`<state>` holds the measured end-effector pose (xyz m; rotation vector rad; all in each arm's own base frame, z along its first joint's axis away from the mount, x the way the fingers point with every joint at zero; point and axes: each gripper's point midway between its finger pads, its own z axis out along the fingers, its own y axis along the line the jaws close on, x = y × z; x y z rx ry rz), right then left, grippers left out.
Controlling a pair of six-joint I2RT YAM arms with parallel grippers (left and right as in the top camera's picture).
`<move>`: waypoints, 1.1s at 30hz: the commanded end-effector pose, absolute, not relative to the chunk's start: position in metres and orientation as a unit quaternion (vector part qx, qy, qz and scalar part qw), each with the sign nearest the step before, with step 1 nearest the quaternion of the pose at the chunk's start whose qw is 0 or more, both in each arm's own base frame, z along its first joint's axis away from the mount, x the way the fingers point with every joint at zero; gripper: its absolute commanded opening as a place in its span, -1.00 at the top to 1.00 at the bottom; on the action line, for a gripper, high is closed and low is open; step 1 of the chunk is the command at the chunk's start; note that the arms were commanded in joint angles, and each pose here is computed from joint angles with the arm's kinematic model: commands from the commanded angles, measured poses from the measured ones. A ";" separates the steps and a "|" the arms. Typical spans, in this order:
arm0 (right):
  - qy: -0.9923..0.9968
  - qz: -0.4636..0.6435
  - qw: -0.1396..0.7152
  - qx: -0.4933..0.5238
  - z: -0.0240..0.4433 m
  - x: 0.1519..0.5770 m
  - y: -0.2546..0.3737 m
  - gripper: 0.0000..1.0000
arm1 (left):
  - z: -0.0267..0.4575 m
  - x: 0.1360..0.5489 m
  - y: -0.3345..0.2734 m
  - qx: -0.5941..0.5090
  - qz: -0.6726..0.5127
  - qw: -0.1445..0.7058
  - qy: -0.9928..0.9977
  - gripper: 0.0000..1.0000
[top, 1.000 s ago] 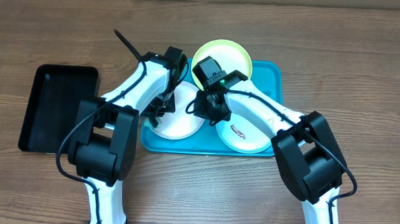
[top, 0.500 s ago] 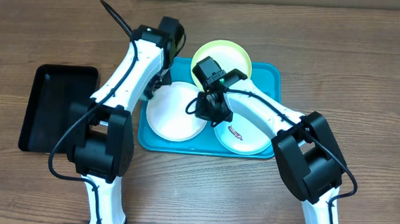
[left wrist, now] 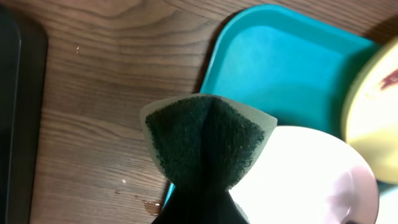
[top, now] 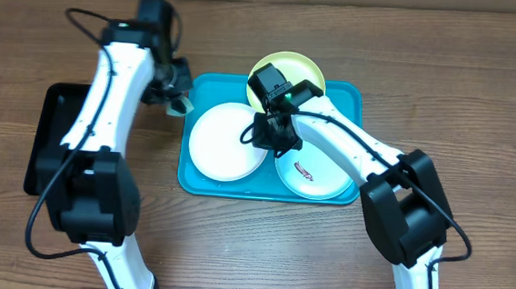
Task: Clean dirty plates on tray and stack at the side
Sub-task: 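Lift the sponge away from the plate with the left gripper, then lift the white plate with the right gripper and move it right off the tray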
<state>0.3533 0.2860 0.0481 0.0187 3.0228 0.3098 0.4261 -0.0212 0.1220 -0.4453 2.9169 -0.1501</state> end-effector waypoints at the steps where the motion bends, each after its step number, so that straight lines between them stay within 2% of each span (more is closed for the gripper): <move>1: 0.985 0.113 0.128 -0.022 0.106 0.370 0.287 0.93 | 0.140 0.427 -0.053 -0.071 -0.128 0.105 0.984 0.92; 14: 0.952 -0.107 0.282 -0.050 0.199 0.385 0.205 0.93 | 0.143 0.441 -0.075 -0.031 -0.136 0.138 0.981 0.92; 24: 0.925 -0.219 0.301 -0.071 0.215 0.379 0.178 0.92 | 0.111 0.434 -0.074 -0.036 -0.131 0.124 0.983 0.92; 33: 0.879 -0.301 0.356 -0.104 0.242 0.369 0.187 0.93 | 0.086 0.421 -0.075 -0.050 -0.137 0.099 0.984 0.92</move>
